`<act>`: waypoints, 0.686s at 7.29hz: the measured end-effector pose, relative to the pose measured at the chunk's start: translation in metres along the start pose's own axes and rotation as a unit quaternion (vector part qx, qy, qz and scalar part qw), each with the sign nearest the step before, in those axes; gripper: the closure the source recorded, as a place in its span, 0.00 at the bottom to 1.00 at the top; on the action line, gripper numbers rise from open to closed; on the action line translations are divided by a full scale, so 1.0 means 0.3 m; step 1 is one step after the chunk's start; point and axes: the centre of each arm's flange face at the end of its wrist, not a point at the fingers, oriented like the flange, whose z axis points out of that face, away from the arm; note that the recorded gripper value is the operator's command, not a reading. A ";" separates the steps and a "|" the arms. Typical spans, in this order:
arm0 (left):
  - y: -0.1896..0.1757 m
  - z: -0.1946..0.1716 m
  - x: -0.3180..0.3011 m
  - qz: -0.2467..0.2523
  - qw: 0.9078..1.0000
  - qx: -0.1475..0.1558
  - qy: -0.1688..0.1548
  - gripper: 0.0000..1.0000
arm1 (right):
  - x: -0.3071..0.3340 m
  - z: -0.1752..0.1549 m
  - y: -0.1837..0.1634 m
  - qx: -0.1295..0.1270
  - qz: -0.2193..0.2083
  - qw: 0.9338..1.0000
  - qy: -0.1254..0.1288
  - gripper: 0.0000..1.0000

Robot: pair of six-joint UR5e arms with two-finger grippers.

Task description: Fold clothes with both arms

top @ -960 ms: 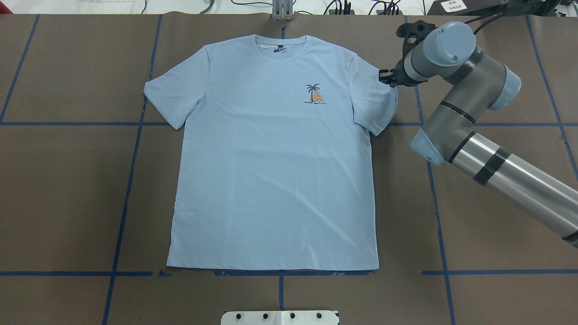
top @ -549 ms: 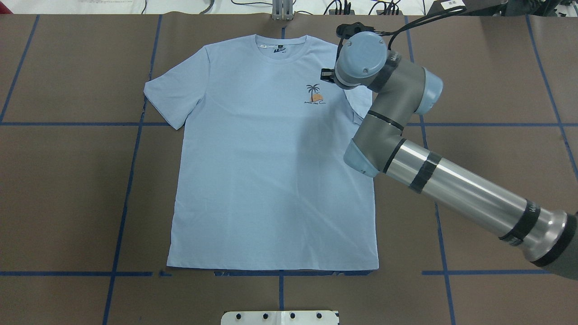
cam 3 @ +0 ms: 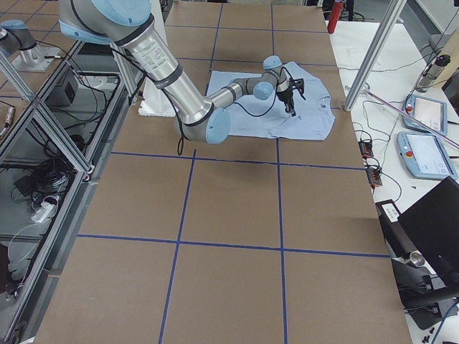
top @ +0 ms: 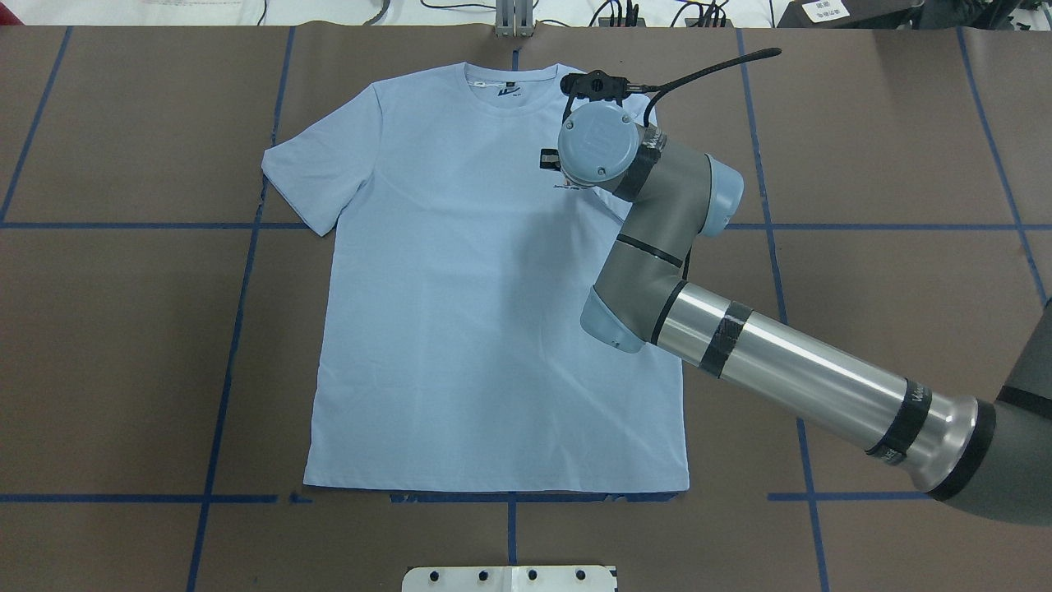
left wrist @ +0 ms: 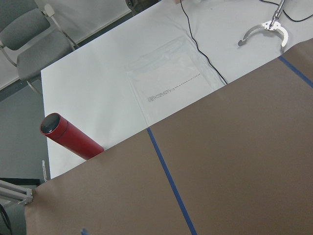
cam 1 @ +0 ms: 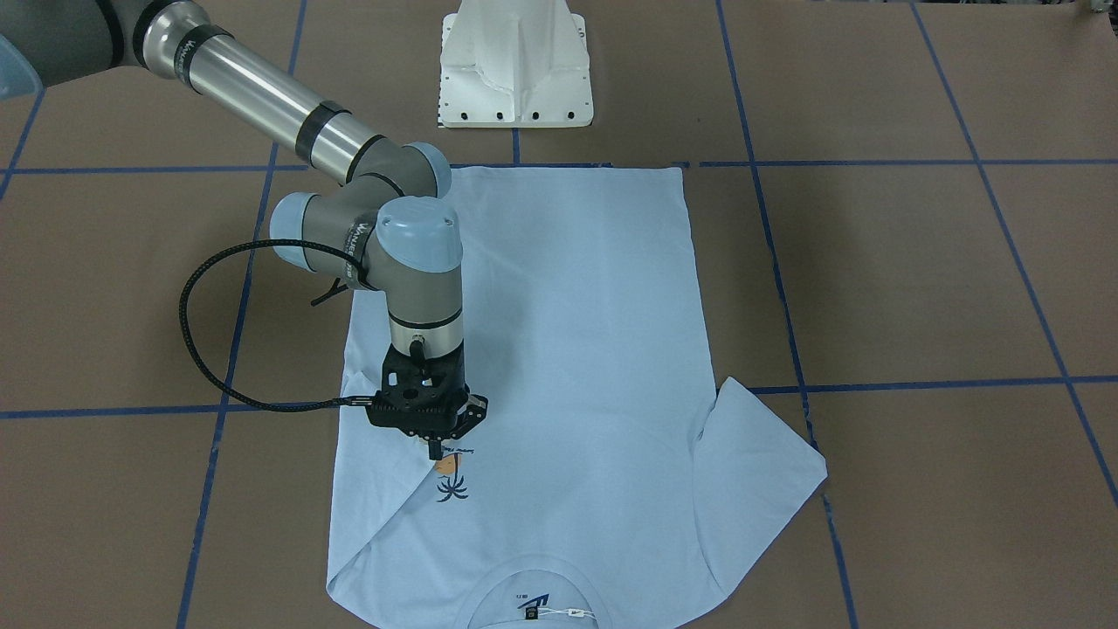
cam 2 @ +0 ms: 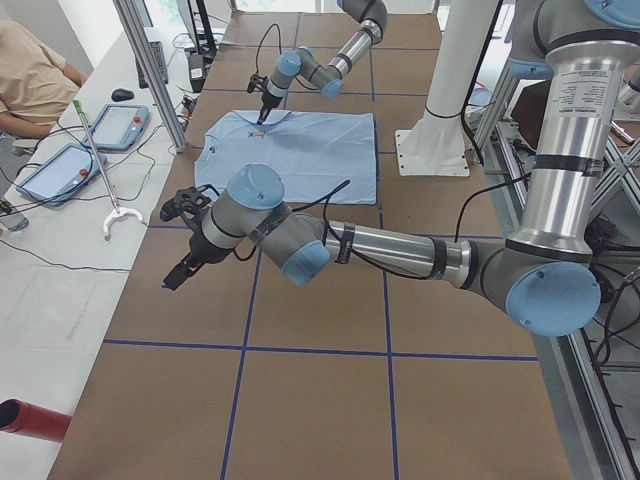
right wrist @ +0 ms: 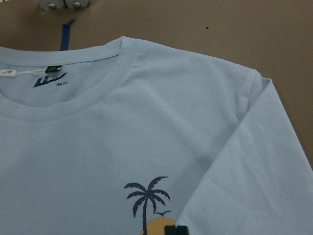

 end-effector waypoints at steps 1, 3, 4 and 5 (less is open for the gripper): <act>0.001 0.001 0.000 -0.001 1.000 0.000 0.000 0.00 | -0.008 -0.004 -0.002 0.002 0.001 1.000 -0.003 0.00; -0.010 0.016 0.018 -0.012 1.000 -0.002 0.010 0.00 | -0.040 -0.069 -0.105 -0.009 0.006 1.000 -0.021 0.00; -0.042 0.043 0.069 -0.008 1.000 -0.002 0.022 0.00 | -0.035 -0.117 -0.205 -0.028 0.004 0.999 -0.027 0.00; -0.092 0.090 0.156 -0.007 0.999 -0.002 0.040 0.00 | 0.004 -0.167 -0.330 -0.050 -0.006 0.998 -0.025 0.00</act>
